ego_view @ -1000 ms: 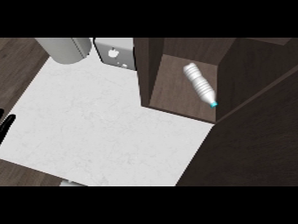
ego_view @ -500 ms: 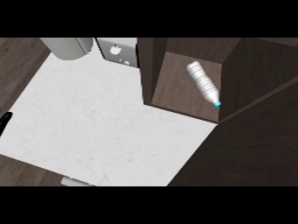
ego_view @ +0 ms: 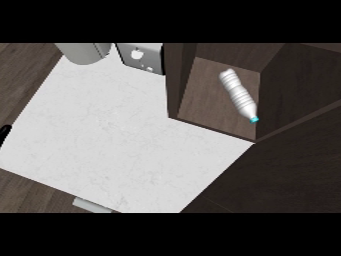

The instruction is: Pick up the bottled water, place it into the cabinet and close the cabinet

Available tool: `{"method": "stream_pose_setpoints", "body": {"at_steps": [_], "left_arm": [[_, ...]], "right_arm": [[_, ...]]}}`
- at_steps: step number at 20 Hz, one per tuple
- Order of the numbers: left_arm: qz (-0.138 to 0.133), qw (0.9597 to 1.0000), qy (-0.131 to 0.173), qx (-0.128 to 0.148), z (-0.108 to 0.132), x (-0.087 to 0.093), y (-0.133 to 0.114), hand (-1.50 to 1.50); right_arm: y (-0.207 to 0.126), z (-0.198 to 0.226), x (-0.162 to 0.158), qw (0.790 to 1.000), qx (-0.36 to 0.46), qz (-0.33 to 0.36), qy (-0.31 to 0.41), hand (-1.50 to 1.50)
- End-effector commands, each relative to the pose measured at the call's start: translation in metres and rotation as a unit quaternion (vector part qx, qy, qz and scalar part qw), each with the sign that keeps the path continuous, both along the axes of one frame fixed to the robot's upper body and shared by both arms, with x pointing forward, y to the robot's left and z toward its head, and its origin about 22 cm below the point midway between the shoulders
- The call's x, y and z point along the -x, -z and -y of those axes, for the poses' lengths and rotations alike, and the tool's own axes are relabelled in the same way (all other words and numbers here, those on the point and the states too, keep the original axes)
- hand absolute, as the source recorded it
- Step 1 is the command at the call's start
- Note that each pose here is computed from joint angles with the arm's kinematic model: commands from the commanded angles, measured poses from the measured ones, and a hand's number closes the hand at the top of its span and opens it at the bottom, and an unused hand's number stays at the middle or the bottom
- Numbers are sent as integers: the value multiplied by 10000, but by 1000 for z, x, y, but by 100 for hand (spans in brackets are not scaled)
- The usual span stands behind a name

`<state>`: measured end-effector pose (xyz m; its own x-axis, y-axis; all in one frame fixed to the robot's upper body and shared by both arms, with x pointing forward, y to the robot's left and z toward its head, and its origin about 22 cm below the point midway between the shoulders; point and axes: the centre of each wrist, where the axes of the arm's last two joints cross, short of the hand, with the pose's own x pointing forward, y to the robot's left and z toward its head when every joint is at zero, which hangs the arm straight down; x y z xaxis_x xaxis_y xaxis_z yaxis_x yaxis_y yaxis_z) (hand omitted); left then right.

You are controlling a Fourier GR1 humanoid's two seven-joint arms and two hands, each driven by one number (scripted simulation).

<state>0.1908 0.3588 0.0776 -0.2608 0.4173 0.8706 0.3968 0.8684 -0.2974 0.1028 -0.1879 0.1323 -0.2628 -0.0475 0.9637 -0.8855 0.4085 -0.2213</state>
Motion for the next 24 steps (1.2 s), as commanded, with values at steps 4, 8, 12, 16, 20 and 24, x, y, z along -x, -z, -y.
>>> {"method": "stream_pose_setpoints", "body": {"at_steps": [4, 8, 12, 16, 20, 24], "left_arm": [[-57, 9999, 65, -69, -5, -2, 0, -150], [-84, 9999, 13, -58, -7, -2, 3, -150], [-98, 9999, 19, -16, -6, -4, 3, -150], [-125, 9999, -20, 5, -7, -4, 4, -150], [-155, 9999, -53, 16, -12, -4, 5, -150], [-136, 9999, -3, 25, -10, -4, 6, -150]], "right_arm": [[-2, -11, -27, 9983, 297, 131, 489, 150], [-4, -15, -49, 9949, 745, 249, 639, 150], [-3, -21, -72, 9918, 939, 136, 861, 150], [-2, -34, -100, 9895, 1022, -31, 1020, 150], [-7, -50, -131, 9874, 1014, -256, 1184, 150], [-22, -76, -167, 9820, 880, -348, 1632, 150]]}}
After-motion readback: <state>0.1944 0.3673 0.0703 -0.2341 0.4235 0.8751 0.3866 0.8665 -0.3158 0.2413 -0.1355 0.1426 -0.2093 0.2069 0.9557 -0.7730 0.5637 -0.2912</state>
